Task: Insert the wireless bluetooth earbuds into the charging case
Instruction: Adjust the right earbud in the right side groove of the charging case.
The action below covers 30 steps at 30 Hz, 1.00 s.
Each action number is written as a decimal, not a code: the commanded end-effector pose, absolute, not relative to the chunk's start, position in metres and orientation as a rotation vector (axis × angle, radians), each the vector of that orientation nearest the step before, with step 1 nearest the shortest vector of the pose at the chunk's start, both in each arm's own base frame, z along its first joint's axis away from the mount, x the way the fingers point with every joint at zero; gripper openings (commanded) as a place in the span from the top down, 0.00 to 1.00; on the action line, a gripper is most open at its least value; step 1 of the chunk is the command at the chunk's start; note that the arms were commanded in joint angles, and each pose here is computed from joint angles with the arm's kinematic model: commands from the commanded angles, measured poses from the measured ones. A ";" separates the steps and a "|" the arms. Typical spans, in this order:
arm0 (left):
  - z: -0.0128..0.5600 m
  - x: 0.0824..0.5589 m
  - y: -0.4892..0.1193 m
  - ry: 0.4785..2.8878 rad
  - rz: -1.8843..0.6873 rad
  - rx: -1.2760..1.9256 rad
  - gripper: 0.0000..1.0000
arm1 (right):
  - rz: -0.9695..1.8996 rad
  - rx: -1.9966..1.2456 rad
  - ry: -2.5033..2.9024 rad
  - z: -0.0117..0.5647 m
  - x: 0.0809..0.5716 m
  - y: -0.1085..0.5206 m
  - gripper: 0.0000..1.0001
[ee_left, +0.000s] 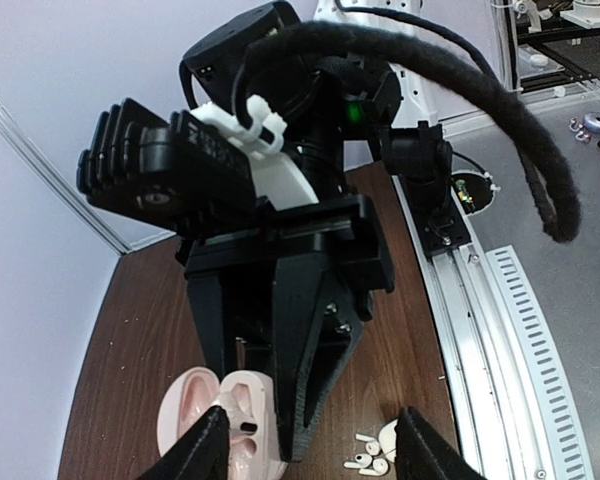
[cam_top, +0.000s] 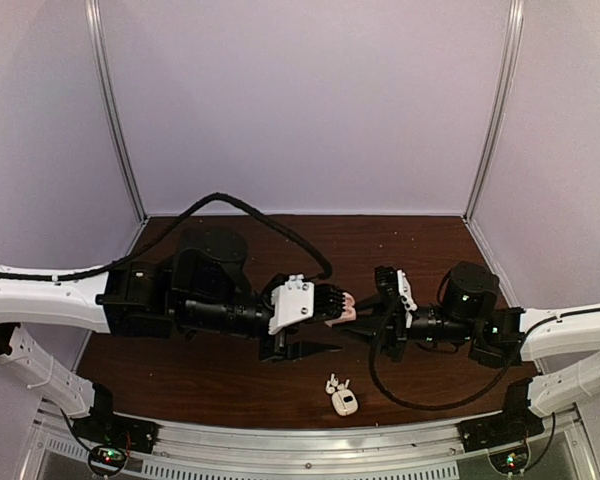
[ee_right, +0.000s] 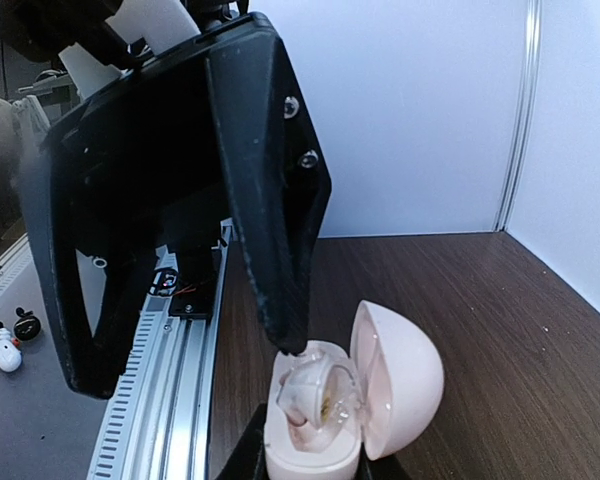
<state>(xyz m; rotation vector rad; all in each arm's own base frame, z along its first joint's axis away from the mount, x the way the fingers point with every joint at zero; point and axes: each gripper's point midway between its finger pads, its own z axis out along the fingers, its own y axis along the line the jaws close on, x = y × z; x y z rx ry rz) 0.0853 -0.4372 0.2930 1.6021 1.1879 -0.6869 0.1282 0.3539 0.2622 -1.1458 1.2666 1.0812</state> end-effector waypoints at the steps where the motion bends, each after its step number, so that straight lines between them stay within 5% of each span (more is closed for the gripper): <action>1: 0.317 0.091 -0.439 1.144 -0.660 1.539 0.42 | 1.096 -1.145 1.227 0.274 0.127 0.357 1.00; 26: 0.287 0.081 -0.449 1.150 -0.687 1.663 0.44 | 1.102 -1.133 1.210 0.280 0.125 0.356 1.00; 30: 0.300 0.086 -0.445 1.149 -0.673 1.613 0.35 | 1.106 -1.115 1.223 0.277 0.126 0.354 1.00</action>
